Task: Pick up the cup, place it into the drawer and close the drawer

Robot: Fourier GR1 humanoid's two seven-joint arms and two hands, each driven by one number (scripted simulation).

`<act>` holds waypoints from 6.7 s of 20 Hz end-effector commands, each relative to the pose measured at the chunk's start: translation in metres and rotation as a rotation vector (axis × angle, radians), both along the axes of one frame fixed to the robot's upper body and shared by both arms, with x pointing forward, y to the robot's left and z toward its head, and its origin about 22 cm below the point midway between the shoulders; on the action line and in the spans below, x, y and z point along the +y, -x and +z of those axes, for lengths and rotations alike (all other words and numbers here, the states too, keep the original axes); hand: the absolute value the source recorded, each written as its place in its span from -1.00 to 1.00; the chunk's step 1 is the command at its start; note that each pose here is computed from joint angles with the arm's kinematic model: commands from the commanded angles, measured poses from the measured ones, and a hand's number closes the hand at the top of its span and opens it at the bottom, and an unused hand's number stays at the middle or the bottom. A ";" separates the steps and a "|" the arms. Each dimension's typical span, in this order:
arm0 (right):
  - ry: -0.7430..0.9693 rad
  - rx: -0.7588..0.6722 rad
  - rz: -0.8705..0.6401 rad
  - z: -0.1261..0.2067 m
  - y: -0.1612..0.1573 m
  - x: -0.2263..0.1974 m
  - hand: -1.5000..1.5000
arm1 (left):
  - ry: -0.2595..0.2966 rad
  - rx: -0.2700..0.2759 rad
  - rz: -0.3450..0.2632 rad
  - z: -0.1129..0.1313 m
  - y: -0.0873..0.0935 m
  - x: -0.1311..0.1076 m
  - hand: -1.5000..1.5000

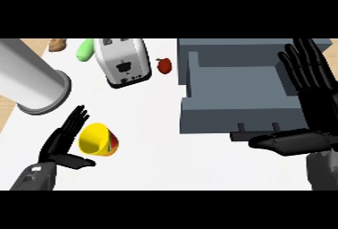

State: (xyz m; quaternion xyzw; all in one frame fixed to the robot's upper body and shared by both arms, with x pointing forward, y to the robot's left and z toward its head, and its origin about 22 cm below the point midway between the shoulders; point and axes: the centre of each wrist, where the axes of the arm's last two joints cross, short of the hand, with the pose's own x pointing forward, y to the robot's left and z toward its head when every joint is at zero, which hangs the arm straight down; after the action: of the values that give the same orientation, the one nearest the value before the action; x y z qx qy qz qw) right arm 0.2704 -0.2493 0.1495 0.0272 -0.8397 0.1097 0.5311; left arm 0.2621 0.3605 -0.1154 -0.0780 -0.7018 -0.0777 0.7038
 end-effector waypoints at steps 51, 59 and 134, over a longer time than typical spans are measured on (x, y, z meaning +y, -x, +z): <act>0.029 0.030 -0.031 -0.007 -0.010 -0.037 -1.00 | 0.224 -0.548 0.211 0.026 -0.079 -0.120 1.00; 0.025 0.036 -0.047 -0.013 0.002 -0.032 -1.00 | 0.208 -0.595 0.033 0.115 -0.131 -0.171 1.00; 0.972 0.365 0.408 -0.142 -0.052 0.042 -1.00 | 0.299 -0.318 0.054 0.210 -0.174 -0.286 -1.00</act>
State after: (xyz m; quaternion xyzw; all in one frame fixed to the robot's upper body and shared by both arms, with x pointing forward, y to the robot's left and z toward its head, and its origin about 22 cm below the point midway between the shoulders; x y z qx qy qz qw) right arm 0.3078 -0.2072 0.0413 -0.0253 -0.6011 0.5445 0.5844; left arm 0.4370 0.0659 0.1014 -0.1371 -0.8124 0.0218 0.5664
